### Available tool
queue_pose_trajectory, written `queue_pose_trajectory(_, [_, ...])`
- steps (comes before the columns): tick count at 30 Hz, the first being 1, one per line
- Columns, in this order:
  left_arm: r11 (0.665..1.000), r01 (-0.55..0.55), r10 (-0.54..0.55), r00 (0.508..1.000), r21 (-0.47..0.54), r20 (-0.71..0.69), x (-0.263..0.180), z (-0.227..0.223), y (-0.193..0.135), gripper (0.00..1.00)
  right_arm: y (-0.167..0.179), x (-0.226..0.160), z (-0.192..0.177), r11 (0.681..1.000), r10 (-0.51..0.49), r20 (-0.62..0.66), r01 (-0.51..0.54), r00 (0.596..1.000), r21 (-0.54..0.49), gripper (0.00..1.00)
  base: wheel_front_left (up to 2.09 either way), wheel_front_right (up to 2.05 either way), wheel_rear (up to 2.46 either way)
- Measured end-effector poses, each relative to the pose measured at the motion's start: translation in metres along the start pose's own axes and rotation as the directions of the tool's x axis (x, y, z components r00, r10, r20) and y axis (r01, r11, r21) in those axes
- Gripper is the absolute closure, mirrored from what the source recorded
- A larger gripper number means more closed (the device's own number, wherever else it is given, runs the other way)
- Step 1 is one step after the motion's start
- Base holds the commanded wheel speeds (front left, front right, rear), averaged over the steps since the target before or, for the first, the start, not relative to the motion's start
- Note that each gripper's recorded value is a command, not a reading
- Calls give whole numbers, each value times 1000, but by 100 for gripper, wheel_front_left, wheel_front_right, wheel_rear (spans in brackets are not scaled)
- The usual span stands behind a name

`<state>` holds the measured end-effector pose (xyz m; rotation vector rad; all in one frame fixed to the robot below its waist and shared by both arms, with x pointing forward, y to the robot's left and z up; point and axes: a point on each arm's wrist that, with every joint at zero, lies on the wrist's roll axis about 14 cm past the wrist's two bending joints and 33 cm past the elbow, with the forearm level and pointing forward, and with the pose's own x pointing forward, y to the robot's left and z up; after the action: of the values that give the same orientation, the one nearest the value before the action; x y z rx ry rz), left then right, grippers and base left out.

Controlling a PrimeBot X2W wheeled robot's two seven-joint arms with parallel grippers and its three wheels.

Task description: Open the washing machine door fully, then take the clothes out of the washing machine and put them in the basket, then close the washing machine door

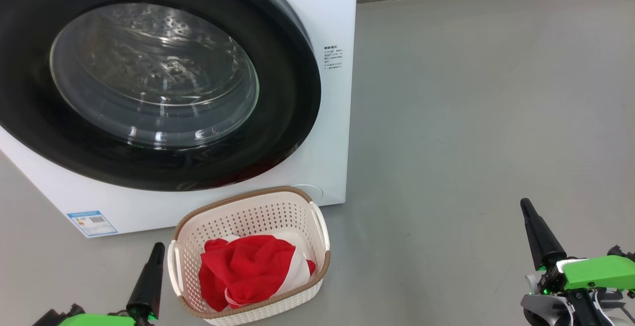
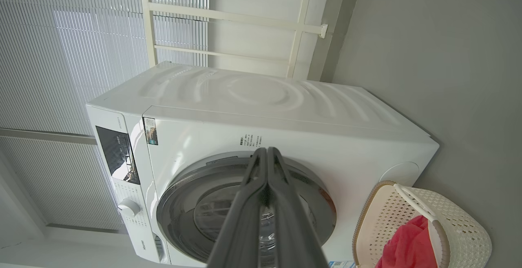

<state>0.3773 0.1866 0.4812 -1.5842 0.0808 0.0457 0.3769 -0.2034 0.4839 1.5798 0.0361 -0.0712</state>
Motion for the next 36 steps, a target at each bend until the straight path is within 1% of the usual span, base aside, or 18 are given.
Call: queue_pose_trajectory(36, [1000,0,0,1000,0,0,0,0,0,100,0,0,0,1000,0,0,0,1000,0,100,0,0,0])
